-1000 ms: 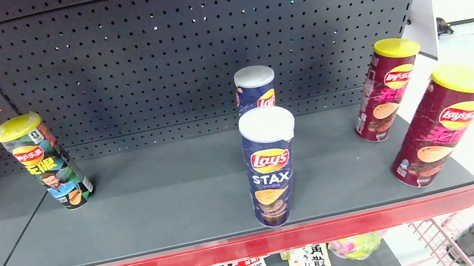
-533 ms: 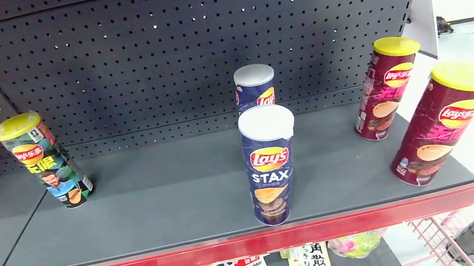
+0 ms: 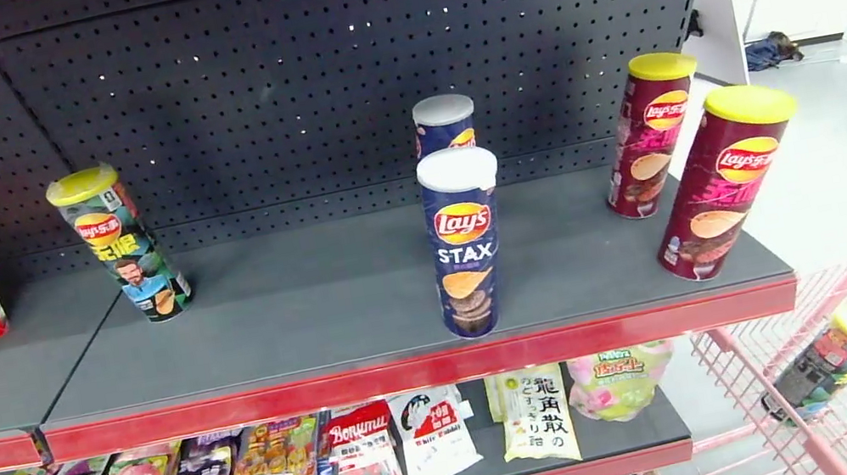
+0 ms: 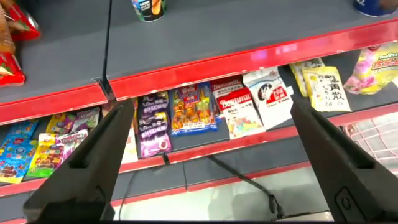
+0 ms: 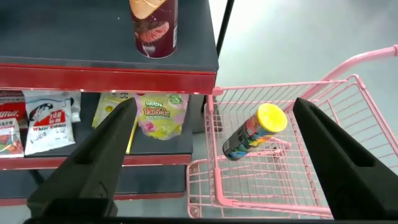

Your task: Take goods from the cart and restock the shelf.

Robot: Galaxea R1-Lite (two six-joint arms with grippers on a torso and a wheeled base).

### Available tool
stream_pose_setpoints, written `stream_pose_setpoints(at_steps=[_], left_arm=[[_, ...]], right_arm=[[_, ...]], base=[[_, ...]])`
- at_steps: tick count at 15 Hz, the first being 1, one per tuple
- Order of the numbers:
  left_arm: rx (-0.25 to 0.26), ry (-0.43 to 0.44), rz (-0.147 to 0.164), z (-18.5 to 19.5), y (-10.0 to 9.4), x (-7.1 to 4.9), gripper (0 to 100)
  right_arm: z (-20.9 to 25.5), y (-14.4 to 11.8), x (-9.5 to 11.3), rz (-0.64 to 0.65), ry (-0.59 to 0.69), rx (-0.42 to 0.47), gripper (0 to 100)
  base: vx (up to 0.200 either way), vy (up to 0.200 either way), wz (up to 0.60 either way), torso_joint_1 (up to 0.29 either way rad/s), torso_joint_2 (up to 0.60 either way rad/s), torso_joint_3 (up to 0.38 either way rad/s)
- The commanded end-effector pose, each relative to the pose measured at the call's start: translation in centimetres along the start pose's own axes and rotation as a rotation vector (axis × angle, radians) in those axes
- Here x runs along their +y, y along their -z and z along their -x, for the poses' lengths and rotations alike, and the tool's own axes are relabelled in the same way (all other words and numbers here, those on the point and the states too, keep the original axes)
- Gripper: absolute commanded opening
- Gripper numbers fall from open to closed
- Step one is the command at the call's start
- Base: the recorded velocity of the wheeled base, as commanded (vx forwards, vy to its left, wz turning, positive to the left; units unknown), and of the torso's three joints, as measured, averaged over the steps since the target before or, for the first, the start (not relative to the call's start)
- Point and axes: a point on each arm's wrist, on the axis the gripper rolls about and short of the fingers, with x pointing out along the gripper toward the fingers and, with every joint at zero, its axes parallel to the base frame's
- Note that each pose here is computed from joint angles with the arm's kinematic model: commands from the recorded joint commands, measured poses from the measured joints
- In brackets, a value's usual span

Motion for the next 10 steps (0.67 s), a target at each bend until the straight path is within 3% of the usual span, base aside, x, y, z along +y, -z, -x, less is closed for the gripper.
stream_pose_setpoints(at_steps=[1, 4, 7, 10], left_arm=[[-0.010, 0.010, -0.003, 0.3, 0.4, -0.1, 100], [-0.041, 0.028, -0.012, 0.8, 0.9, -0.2, 100], [-0.062, 0.023, -0.066, 1.3, 1.7, -0.4, 100], [-0.087, 0.021, -0.090, 1.8, 2.5, -0.5, 100]], right_arm=[[0.1, 0.2, 0.0, 0.001, 0.000, 0.000, 100], [0.4, 0.7, 0.1, 0.011, -0.001, -0.003, 100], [0.4, 0.8, 0.1, 0.011, -0.002, 0.000, 100], [0.6, 0.8, 0.1, 0.009, 0.001, -0.007, 100]], base=[[0.000, 0.000, -0.60, 0.017, 0.01, -0.002], [0.000, 0.000, -0.60, 0.007, 0.00, 0.001], [0.000, 0.000, -0.60, 0.007, 0.00, 0.001], [0.000, 0.000, -0.60, 0.002, 0.00, 0.001]])
